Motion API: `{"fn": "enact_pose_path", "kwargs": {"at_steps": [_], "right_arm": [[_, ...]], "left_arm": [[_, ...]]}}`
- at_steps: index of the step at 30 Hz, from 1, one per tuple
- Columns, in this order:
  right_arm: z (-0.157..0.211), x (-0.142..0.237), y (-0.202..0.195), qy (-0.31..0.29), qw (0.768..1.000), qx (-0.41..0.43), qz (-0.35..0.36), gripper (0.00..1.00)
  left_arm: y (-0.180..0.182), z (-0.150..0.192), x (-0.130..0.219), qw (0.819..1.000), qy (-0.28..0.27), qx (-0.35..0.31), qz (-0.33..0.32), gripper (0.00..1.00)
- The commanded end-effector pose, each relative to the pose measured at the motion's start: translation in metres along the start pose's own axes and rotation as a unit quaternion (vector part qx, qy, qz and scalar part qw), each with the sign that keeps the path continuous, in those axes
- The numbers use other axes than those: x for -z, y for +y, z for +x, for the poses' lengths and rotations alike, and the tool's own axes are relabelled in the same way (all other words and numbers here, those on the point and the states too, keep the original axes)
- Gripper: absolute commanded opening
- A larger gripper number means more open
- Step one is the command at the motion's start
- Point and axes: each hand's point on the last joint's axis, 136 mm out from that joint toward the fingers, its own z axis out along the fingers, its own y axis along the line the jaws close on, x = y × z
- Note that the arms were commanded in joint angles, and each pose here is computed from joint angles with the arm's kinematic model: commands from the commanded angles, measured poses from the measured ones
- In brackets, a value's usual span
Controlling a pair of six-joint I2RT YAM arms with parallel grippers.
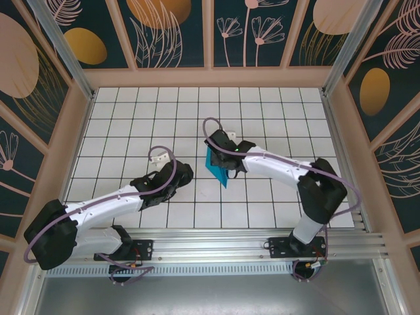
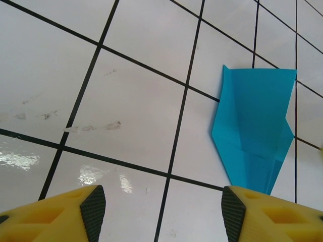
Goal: Fold a paper plane with a square sheet of paper (pick it up from the middle)
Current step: Move a paper plane to the center of the table, then reset both arms
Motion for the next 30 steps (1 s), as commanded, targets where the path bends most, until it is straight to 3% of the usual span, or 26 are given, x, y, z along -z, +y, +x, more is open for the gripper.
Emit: {"fn": "enact_pose_path", "kwargs": {"at_steps": [1,5,8,13,17,21,24,30], "right_arm": [[-0.032,0.044,-0.017,-0.081,0.997,-0.003,0.015,0.55],[-0.055,0.082,-0.057,-0.175,0.983,-0.03,0.055,0.61],[-0.064,0.098,-0.104,-0.219,0.968,-0.057,0.111,0.65],[-0.059,0.093,-0.202,-0.243,0.94,-0.12,0.21,0.72],[-0.048,0.079,-0.242,-0.269,0.928,-0.086,0.242,0.76],[-0.038,0.059,-0.269,-0.285,0.924,-0.09,0.24,0.77],[-0.043,0.045,-0.272,-0.302,0.932,-0.073,0.186,0.77],[-0.048,0.051,-0.273,-0.409,0.904,-0.05,0.117,0.77]], "left_arm": [[-0.003,-0.019,0.009,0.999,-0.033,-0.007,-0.005,0.66],[0.006,-0.028,0.014,0.998,-0.058,-0.016,-0.02,0.67],[0.016,-0.037,0.019,0.995,-0.085,-0.032,-0.037,0.74],[0.044,-0.062,0.031,0.985,-0.147,-0.053,-0.077,0.86],[0.068,-0.09,0.047,0.971,-0.201,-0.06,-0.114,0.97],[0.09,-0.116,0.06,0.955,-0.246,-0.074,-0.151,0.98],[0.105,-0.132,0.068,0.943,-0.269,-0.069,-0.184,0.98],[0.138,-0.151,0.064,0.925,-0.292,-0.073,-0.231,0.98]]}}
